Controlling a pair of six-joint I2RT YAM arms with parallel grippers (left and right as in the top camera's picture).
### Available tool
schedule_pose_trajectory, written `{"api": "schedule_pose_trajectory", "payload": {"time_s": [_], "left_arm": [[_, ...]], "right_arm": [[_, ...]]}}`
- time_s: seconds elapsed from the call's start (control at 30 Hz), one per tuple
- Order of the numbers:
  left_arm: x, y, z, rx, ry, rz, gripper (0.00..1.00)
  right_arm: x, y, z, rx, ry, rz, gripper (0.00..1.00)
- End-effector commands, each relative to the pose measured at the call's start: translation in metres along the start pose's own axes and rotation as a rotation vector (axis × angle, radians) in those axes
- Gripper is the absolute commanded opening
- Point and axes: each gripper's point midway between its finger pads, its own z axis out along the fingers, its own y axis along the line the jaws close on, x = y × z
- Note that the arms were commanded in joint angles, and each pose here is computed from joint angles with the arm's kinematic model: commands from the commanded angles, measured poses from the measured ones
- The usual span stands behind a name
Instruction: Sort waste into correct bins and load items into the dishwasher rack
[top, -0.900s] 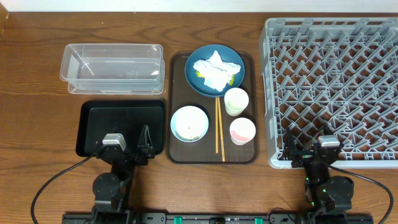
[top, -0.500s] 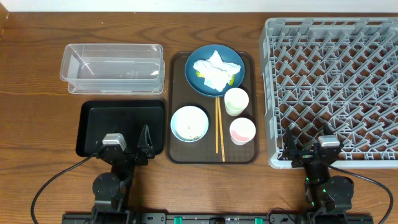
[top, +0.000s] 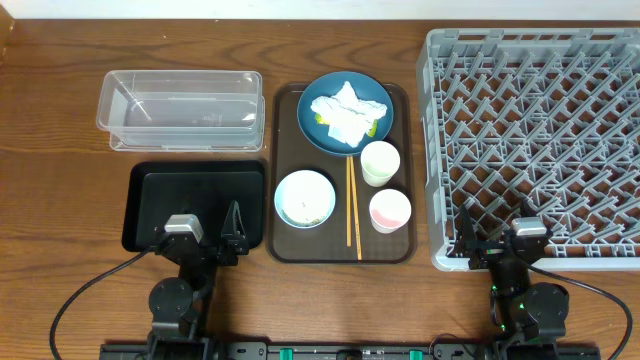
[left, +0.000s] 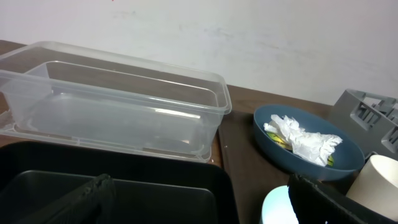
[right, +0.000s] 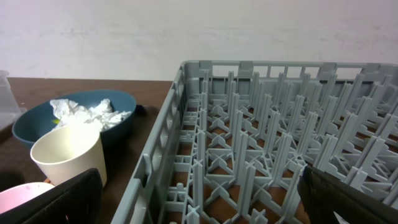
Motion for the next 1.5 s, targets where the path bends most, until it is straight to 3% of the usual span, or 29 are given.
{"api": "schedule_pose_trajectory", "payload": {"time_s": [0.0,0.57,0.73,0.97,1.27,1.47], "left_arm": [[0.015,0.006,0.0,-0.024,0.054,0.009,0.91],[0.015,0.006,0.0,-0.024,0.053,0.009,0.91],[0.014,0.004,0.0,-0.018,0.052,-0.056,0.91],[-0.007,-0.002,-0.004,-0.004,0.035,-0.079,0.92],[-0.024,-0.006,-0.001,-0.075,0.271,-0.081,0.91],[-0.026,-0.007,0.014,-0.15,0.534,-0.076,0.91]], "right_arm": [[0.0,0.001,0.0,-0.005,-0.004,-0.008,0.99],[-0.001,0.002,0.0,-0.009,-0.006,-0.004,0.99],[-0.002,0.002,-0.001,-0.009,-0.007,0.018,0.99],[-0.025,-0.008,-0.006,0.051,-0.038,0.018,0.99],[-0.054,-0.007,-0.006,0.057,0.103,0.019,0.99],[-0.07,-0.006,0.007,0.059,0.282,0.019,0.99]]}}
